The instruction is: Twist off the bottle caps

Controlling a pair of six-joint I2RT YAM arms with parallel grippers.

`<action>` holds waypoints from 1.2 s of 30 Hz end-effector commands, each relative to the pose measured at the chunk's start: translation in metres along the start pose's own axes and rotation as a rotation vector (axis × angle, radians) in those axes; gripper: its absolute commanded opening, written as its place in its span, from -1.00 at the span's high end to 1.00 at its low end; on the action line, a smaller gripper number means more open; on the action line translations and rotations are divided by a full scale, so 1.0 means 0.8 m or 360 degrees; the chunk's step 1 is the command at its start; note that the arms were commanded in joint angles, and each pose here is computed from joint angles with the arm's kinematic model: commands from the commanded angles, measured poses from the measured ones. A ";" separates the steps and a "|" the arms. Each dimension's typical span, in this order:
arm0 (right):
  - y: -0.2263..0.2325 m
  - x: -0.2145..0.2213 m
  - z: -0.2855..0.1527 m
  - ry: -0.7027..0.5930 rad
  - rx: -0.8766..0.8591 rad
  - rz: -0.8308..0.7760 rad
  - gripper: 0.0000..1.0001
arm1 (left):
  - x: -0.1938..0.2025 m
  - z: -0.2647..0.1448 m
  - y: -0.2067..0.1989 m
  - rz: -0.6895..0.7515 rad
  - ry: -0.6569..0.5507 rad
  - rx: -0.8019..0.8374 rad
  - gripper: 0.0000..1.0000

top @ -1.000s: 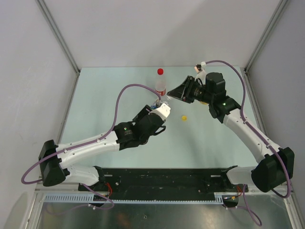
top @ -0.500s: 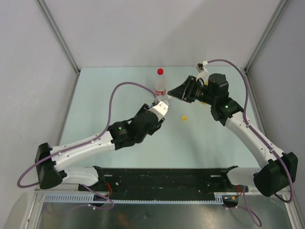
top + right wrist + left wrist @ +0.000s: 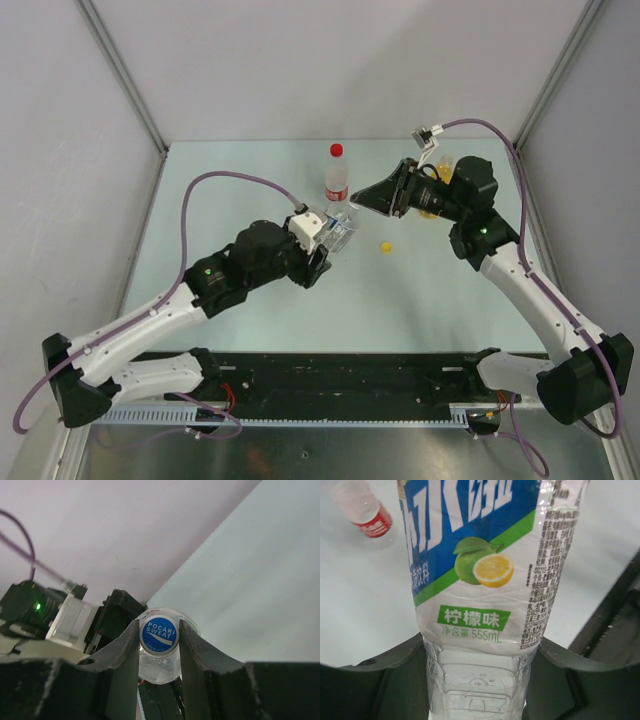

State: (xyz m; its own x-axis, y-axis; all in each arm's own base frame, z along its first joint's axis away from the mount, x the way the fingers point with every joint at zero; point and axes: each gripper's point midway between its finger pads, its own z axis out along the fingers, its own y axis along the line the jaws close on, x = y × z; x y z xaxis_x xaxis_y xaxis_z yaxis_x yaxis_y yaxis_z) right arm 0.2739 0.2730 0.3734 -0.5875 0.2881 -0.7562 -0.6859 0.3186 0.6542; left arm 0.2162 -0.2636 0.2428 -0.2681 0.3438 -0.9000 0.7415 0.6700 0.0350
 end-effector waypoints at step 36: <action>0.123 -0.017 -0.060 -0.0115 -0.0581 -0.0673 0.91 | -0.090 -0.124 -0.148 -0.0039 -0.0410 0.1631 0.57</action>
State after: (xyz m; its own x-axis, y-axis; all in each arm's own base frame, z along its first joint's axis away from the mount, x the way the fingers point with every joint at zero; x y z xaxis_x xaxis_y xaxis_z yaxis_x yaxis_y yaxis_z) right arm 0.1593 0.2556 0.4569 -0.1926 0.2301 -0.9539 -0.9811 -0.0296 0.1910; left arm 0.0986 -0.3012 0.3164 -0.3672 0.1876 -0.9110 0.9133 -0.1130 -0.3914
